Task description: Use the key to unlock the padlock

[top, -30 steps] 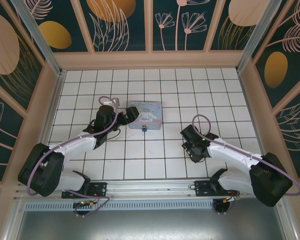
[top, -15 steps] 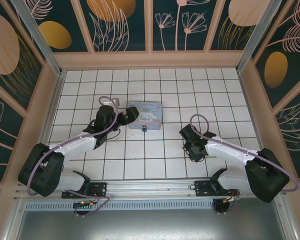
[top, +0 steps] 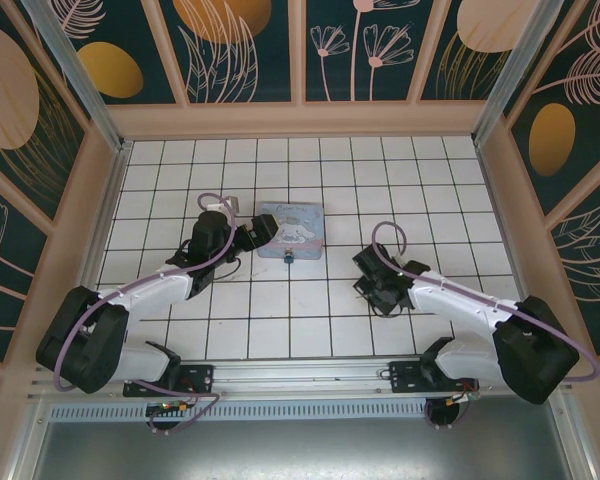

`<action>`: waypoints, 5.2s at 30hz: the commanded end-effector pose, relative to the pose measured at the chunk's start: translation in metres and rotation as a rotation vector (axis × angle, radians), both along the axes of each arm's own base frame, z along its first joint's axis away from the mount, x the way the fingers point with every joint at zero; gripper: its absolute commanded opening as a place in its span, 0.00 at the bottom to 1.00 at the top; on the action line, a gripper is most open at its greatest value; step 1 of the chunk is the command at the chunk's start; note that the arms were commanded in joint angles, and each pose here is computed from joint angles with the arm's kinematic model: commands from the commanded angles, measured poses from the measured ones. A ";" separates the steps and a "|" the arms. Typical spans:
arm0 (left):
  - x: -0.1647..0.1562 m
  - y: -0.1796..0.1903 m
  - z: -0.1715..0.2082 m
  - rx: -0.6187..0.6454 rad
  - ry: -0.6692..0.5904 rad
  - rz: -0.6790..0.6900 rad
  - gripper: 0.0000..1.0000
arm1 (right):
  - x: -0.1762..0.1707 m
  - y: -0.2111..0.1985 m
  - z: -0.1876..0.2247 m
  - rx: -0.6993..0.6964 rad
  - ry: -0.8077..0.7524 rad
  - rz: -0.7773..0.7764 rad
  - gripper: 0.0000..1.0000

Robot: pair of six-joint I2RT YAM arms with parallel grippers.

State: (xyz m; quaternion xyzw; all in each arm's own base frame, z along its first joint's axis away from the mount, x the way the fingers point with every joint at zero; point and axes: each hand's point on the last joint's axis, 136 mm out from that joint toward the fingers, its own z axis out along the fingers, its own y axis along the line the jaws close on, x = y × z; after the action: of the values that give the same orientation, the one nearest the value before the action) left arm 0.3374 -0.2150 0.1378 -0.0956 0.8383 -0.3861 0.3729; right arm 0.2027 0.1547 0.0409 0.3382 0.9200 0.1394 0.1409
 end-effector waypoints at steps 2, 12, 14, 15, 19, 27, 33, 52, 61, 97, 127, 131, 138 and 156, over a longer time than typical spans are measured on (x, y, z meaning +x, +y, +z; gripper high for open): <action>0.000 -0.005 0.009 0.011 -0.022 -0.035 0.99 | 0.029 0.031 0.037 0.078 -0.183 0.077 0.00; -0.014 -0.024 0.033 -0.186 -0.017 -0.113 0.99 | 0.042 0.043 0.060 0.251 -0.348 0.006 0.00; -0.018 -0.029 0.041 -0.258 -0.016 -0.135 0.98 | 0.048 0.043 0.068 0.282 -0.381 -0.030 0.00; -0.019 -0.030 0.043 -0.287 -0.013 -0.134 0.98 | 0.051 0.045 0.072 0.298 -0.395 -0.039 0.00; -0.024 -0.032 0.060 -0.373 -0.043 -0.154 0.98 | 0.069 0.058 0.095 0.366 -0.460 -0.065 0.00; -0.027 -0.033 0.084 -0.469 -0.080 -0.161 0.92 | 0.106 0.102 0.138 0.448 -0.535 -0.033 0.00; -0.020 -0.035 0.089 -0.494 -0.086 -0.152 0.84 | 0.121 0.128 0.155 0.513 -0.561 -0.010 0.00; 0.001 -0.064 0.092 -0.588 -0.066 -0.167 0.57 | 0.120 0.168 0.169 0.614 -0.576 0.023 0.00; 0.003 -0.067 0.078 -0.579 -0.044 -0.157 0.53 | 0.119 0.169 0.168 0.619 -0.575 0.024 0.00; 0.008 -0.080 0.068 -0.445 -0.062 -0.199 0.00 | 0.114 0.122 0.166 0.519 -0.650 0.032 0.44; -0.006 -0.130 0.084 -0.316 -0.090 -0.626 0.00 | 0.086 0.095 0.205 0.642 -1.137 0.696 0.44; -0.008 -0.130 0.089 -0.339 -0.094 -0.628 0.00 | 0.090 0.103 0.202 0.655 -1.132 0.705 0.44; -0.011 -0.131 0.090 -0.358 -0.090 -0.637 0.00 | 0.095 0.111 0.203 0.667 -1.134 0.723 0.42; -0.013 -0.130 0.086 -0.375 -0.079 -0.638 0.00 | 0.104 0.115 0.197 0.675 -1.112 0.717 0.12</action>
State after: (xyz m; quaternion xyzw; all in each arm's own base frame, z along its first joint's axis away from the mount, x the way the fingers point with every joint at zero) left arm 0.3274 -0.3447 0.2231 0.1090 0.7353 -0.6233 0.2428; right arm 0.3056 0.2647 0.2188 -0.0565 0.6972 0.5918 0.4005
